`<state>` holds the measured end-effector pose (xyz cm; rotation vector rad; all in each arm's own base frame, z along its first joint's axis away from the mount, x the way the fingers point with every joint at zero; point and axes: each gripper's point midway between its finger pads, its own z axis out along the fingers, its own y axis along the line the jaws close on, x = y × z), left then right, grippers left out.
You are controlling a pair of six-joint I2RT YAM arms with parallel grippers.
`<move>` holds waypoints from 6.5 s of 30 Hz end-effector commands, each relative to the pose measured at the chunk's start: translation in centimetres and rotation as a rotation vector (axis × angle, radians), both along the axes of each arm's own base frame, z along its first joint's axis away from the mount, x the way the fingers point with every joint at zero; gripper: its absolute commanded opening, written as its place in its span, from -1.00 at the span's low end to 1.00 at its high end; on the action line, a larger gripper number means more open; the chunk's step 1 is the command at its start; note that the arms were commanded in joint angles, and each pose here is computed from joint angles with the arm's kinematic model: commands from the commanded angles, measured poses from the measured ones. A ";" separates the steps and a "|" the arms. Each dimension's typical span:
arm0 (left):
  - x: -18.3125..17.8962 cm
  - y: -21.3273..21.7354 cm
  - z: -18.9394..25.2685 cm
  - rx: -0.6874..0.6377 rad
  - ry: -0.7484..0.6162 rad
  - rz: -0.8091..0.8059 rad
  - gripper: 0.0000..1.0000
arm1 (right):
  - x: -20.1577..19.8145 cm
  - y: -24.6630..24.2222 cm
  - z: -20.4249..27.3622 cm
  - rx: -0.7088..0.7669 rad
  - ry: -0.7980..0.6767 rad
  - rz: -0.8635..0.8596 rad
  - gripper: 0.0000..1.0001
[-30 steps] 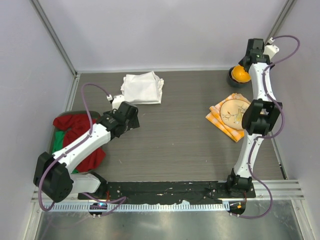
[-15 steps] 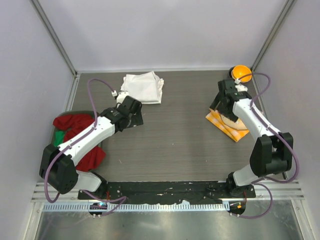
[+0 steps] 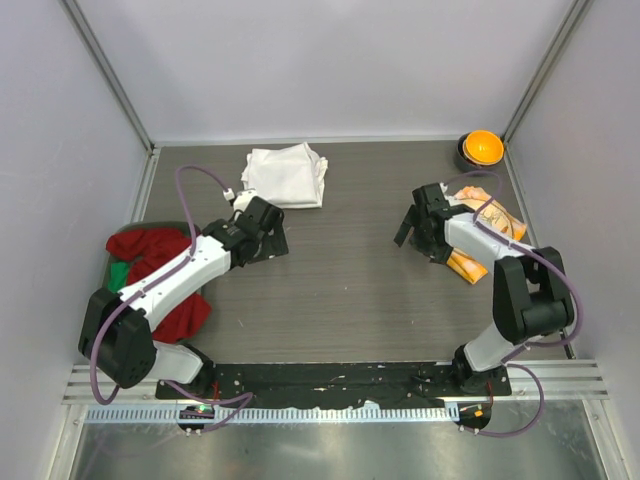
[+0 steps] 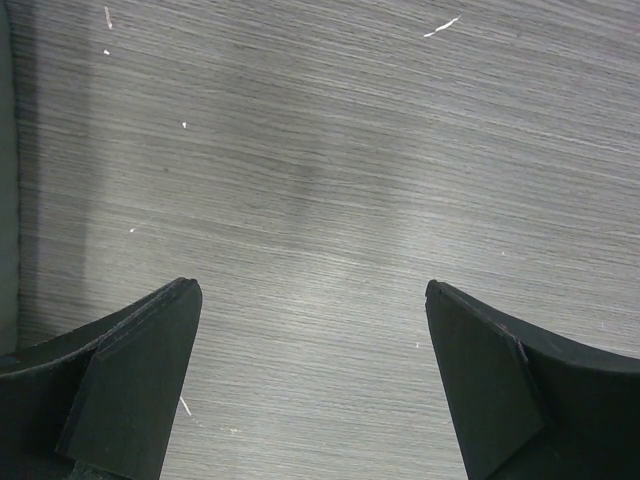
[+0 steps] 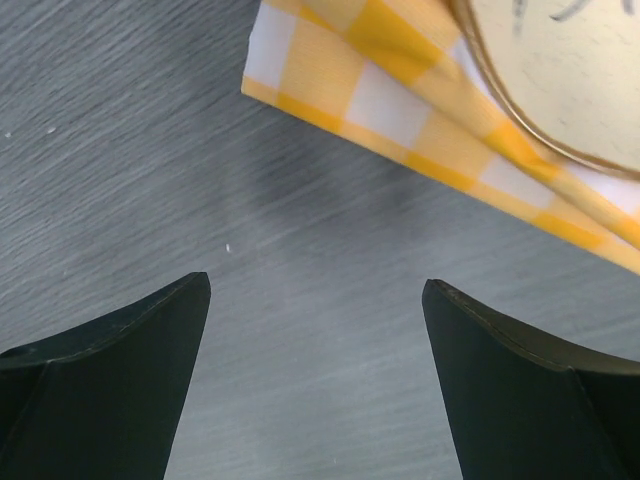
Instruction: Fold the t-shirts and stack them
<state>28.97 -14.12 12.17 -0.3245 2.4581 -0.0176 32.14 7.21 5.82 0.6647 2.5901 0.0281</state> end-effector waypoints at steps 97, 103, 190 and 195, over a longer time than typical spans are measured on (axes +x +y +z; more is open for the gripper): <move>3.7 18.8 20.2 -0.302 -0.293 0.525 -1.00 | -8.6 26.9 8.1 0.031 -0.480 0.907 0.97; 2.0 8.0 30.9 -0.547 -0.509 0.122 -1.00 | -7.1 22.0 13.4 -0.061 -0.615 0.709 0.97; 14.2 -7.4 -0.7 -0.016 0.056 -0.059 -1.00 | 2.9 8.8 4.2 -0.156 -0.353 0.321 0.93; 11.7 -6.2 0.5 -0.044 0.040 -0.049 -1.00 | 6.7 11.9 3.2 -0.141 -0.328 0.366 0.79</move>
